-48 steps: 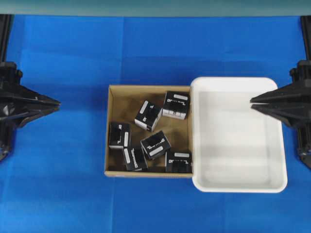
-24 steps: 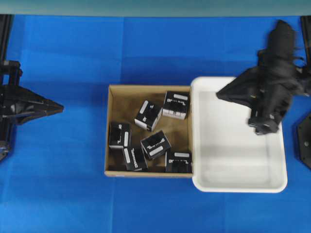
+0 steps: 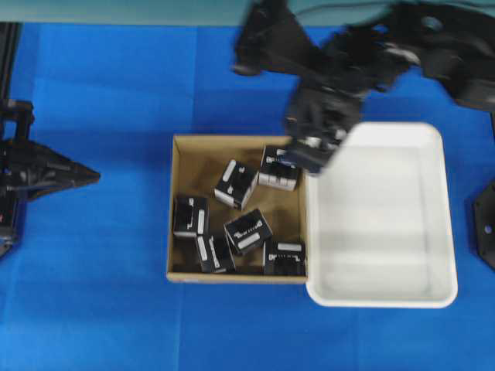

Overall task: Pick a box that is randomly placed inside the cardboard box.
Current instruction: 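Move the right gripper over the cardboard box, fingers pointing down, then lower the open right gripper onto a black-and-white DYNAMIXEL box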

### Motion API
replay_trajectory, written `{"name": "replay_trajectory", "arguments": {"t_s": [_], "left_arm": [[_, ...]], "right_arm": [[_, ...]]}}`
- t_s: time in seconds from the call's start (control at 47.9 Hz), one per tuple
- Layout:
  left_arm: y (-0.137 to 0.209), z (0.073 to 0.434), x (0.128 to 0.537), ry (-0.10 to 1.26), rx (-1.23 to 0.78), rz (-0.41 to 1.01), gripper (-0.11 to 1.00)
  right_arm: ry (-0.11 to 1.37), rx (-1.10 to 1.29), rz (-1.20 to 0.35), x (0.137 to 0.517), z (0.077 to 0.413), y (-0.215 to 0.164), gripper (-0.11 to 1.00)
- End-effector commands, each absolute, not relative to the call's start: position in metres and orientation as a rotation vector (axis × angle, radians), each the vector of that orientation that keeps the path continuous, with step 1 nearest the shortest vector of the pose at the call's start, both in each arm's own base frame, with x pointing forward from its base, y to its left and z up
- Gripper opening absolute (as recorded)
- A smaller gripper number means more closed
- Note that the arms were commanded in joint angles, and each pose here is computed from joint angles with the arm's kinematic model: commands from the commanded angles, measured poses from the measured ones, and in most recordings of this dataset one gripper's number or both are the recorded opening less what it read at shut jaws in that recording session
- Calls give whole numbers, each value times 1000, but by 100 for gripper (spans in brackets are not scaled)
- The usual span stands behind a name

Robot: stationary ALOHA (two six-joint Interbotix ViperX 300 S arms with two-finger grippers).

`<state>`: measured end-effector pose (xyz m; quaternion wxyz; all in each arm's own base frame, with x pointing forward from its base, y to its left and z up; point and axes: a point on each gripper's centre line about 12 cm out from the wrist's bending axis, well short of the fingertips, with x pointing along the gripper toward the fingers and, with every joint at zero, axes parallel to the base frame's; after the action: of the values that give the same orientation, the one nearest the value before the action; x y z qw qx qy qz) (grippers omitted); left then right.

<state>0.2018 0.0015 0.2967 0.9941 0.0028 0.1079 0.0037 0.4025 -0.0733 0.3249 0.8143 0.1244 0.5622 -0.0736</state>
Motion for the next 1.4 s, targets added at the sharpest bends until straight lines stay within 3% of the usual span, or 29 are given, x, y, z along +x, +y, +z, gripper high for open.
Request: {"name": "replay_trajectory", "arguments": {"t_s": [0.0, 0.501, 0.836, 1.086, 1.253, 1.379], "left_arm": [[2, 310, 203, 181, 4, 9, -7], [2, 310, 203, 181, -5, 10, -7], [2, 314, 199, 156, -7, 13, -7], [2, 320, 196, 127, -8, 13, -7], [2, 320, 196, 129, -28, 13, -7], [2, 320, 196, 130, -39, 12, -7]], "right_arm": [[1209, 244, -140, 420, 330, -77, -1], [1233, 182, -120, 474, 308, -110, 2], [1242, 89, 4, 508, 267, -51, 7], [1214, 64, 33, 522, 249, -31, 11], [1191, 43, 44, 528, 247, -32, 21], [1211, 44, 36, 526, 247, -45, 38]]}}
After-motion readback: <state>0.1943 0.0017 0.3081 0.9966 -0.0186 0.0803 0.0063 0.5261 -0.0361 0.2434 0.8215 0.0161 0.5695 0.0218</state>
